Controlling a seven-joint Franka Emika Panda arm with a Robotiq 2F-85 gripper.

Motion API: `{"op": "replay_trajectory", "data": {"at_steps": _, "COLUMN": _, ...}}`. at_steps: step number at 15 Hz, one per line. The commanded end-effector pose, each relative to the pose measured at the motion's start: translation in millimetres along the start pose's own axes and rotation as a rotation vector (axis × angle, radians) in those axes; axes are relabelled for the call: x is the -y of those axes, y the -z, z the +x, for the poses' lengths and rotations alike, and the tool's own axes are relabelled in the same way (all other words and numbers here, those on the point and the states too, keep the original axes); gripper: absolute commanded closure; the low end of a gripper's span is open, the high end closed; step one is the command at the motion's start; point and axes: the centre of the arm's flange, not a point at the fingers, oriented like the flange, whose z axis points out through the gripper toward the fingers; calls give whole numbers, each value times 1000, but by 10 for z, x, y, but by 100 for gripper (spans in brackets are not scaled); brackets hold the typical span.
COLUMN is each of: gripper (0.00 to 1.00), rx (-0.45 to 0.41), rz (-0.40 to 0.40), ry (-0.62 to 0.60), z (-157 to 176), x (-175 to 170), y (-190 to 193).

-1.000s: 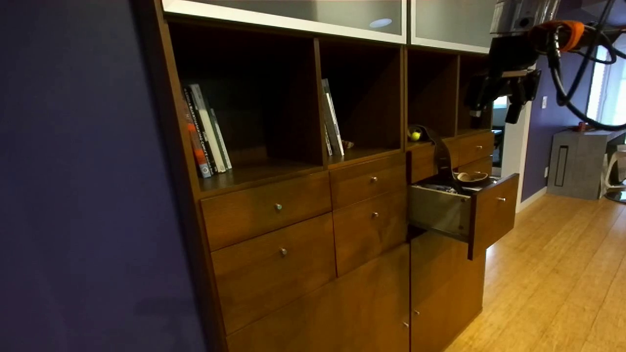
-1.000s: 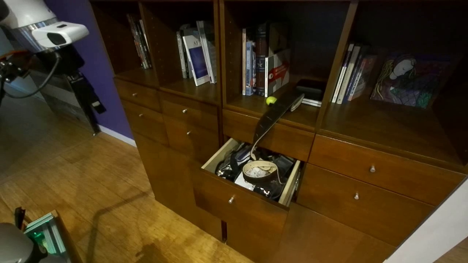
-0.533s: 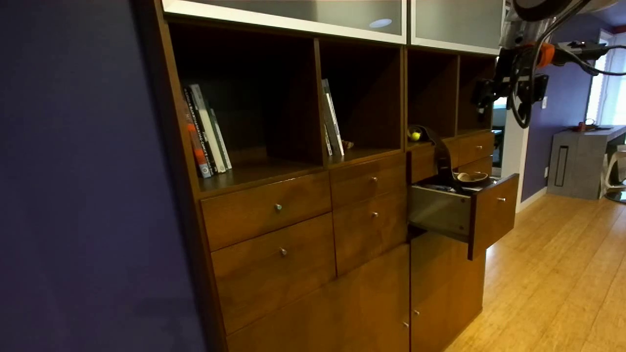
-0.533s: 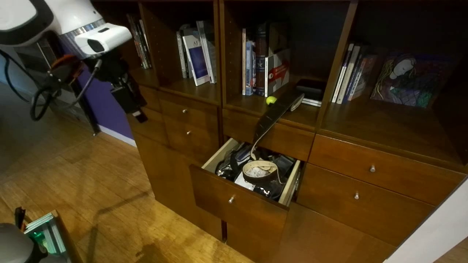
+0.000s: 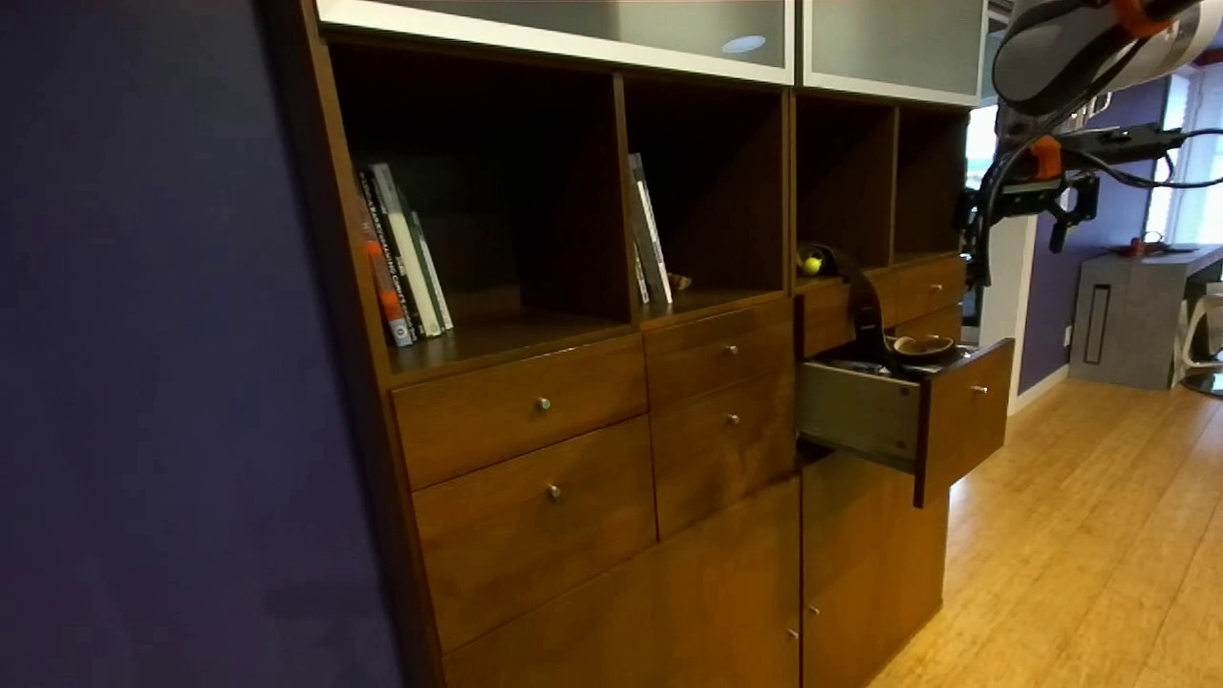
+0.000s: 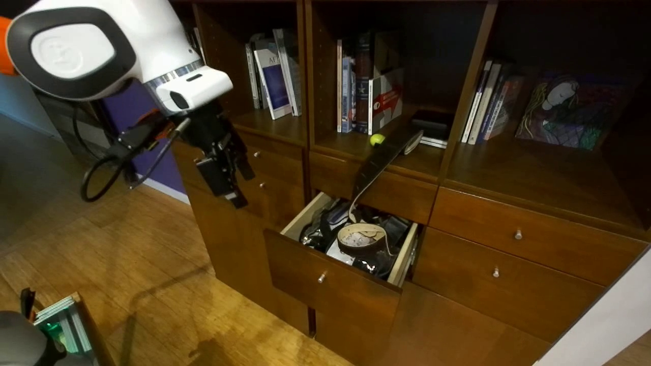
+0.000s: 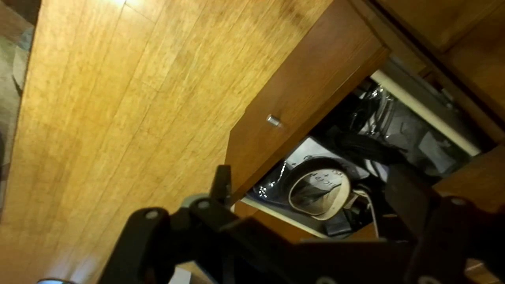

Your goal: Place the belt.on the shelf

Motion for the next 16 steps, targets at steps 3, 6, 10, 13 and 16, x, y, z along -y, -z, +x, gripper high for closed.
{"op": "replay_trajectory", "data": {"at_steps": 3, "gripper": 0, "rx": -35, "rz": -71, "ry": -21, "z": 115, "x": -70, "y": -249}}
{"op": "replay_trajectory", "data": {"at_steps": 6, "gripper": 0, "rx": -37, "rz": -84, "ry": -22, "z": 138, "x": -67, "y": -327}}
{"op": "replay_trajectory", "data": {"at_steps": 10, "gripper": 0, "rx": -64, "rz": -101, "ry": -81, "z": 328, "x": 39, "y": -510}}
{"op": "replay_trajectory", "data": {"at_steps": 13, "gripper": 0, "rx": -63, "rz": -113, "ry": -147, "z": 543, "x": 165, "y": -771}}
{"op": "replay_trajectory", "data": {"at_steps": 16, "gripper": 0, "rx": -77, "rz": -128, "ry": -215, "z": 763, "x": 273, "y": -1059}}
